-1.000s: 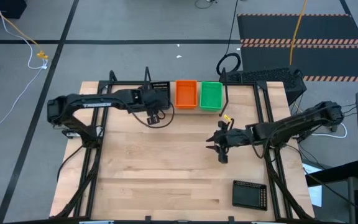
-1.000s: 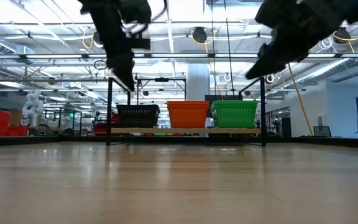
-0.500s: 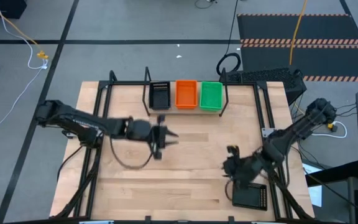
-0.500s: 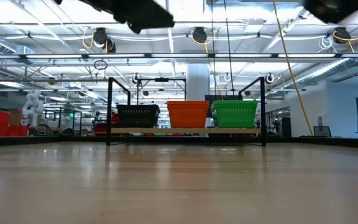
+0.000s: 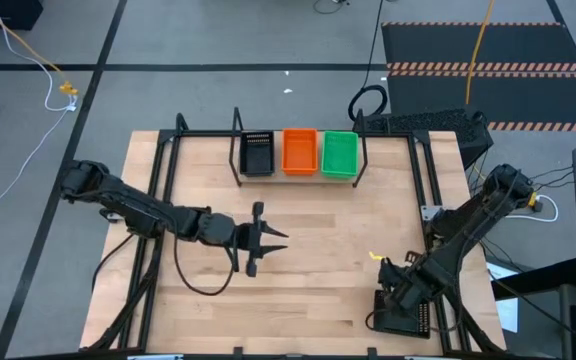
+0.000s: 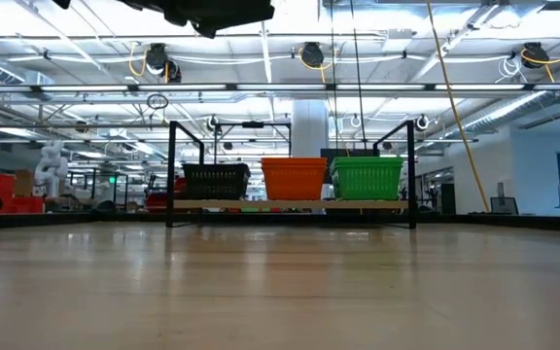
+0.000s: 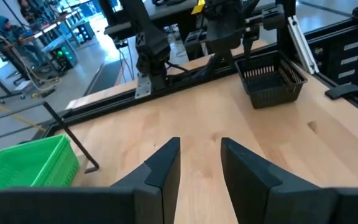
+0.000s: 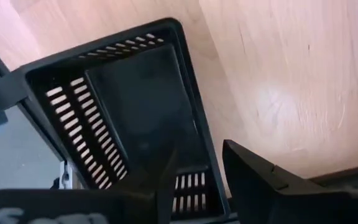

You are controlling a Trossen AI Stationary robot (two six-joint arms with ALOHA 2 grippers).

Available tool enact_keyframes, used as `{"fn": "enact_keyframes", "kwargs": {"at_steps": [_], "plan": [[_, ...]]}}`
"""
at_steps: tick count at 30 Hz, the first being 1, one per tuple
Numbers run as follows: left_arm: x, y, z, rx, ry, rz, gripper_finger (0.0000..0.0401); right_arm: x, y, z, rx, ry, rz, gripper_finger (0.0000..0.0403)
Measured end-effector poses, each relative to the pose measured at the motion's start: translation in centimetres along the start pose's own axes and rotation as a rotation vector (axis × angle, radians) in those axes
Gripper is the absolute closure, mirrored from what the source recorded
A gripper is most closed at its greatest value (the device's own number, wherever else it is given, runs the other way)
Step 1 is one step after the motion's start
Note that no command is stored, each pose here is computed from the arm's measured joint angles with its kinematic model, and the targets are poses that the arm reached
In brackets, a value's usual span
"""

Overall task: Stack baskets on shelf by color
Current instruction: Stack the black bin on top of the black bin on the shelf

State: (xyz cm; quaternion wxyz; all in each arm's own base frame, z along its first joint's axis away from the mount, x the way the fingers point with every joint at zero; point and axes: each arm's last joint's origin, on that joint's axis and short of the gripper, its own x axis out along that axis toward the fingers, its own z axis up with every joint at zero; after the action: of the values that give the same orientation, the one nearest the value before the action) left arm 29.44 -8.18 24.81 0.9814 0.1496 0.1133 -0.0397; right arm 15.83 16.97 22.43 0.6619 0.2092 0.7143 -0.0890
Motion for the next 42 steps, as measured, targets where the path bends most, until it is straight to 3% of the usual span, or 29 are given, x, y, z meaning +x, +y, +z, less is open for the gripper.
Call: {"fn": "enact_keyframes", "kwargs": {"at_steps": [4,8,12,16,20,22,28,33,35,37,39,42], "plan": [[0.0,0.0,-0.2,-0.006,0.020,0.001,0.0284,0.9,-0.2,0.3,-0.005,-0.056,-0.056,0.0280],[0.0,-0.1,-0.4,-0.001,0.039,-0.003,0.0284,3.0,-1.2,0.3,-0.002,-0.006,-0.116,0.0280],[0.0,0.0,-0.5,0.003,0.054,0.027,0.0284,4.9,-1.5,0.2,-0.029,0.067,-0.027,0.0284],[0.0,0.1,-0.6,0.009,0.066,0.039,0.0284,5.5,-1.4,0.7,-0.096,0.015,0.033,0.0309],[0.0,0.3,-0.6,0.007,0.067,0.046,0.0284,5.2,-1.8,2.6,-0.164,-0.167,-0.008,0.0337],[0.1,0.4,-0.7,-0.001,0.069,0.050,0.0284,4.9,-1.7,3.9,-0.205,-0.211,0.024,0.0349],[0.0,0.3,-0.7,0.002,0.080,0.042,0.0284,2.2,-1.8,4.7,-0.242,-0.158,0.063,0.0376],[0.0,0.1,-1.2,0.010,0.128,0.030,0.0284,0.0,-0.6,3.7,-0.316,-0.218,0.158,0.0380],[0.1,0.0,-1.3,0.012,0.130,0.027,0.0284,-0.2,0.1,3.0,-0.269,-0.209,0.227,0.0380],[0.4,-0.6,-1.5,0.015,0.128,0.014,0.0284,-0.2,0.6,2.1,-0.131,-0.111,0.295,0.0380],[1.1,-1.4,-1.7,0.027,0.095,0.000,0.0284,0.0,1.1,0.8,-0.009,-0.015,0.314,0.0380],[2.5,-2.9,-2.5,0.088,0.053,-0.018,0.0284,0.3,1.5,-1.3,0.049,0.090,0.298,0.0381]]}}
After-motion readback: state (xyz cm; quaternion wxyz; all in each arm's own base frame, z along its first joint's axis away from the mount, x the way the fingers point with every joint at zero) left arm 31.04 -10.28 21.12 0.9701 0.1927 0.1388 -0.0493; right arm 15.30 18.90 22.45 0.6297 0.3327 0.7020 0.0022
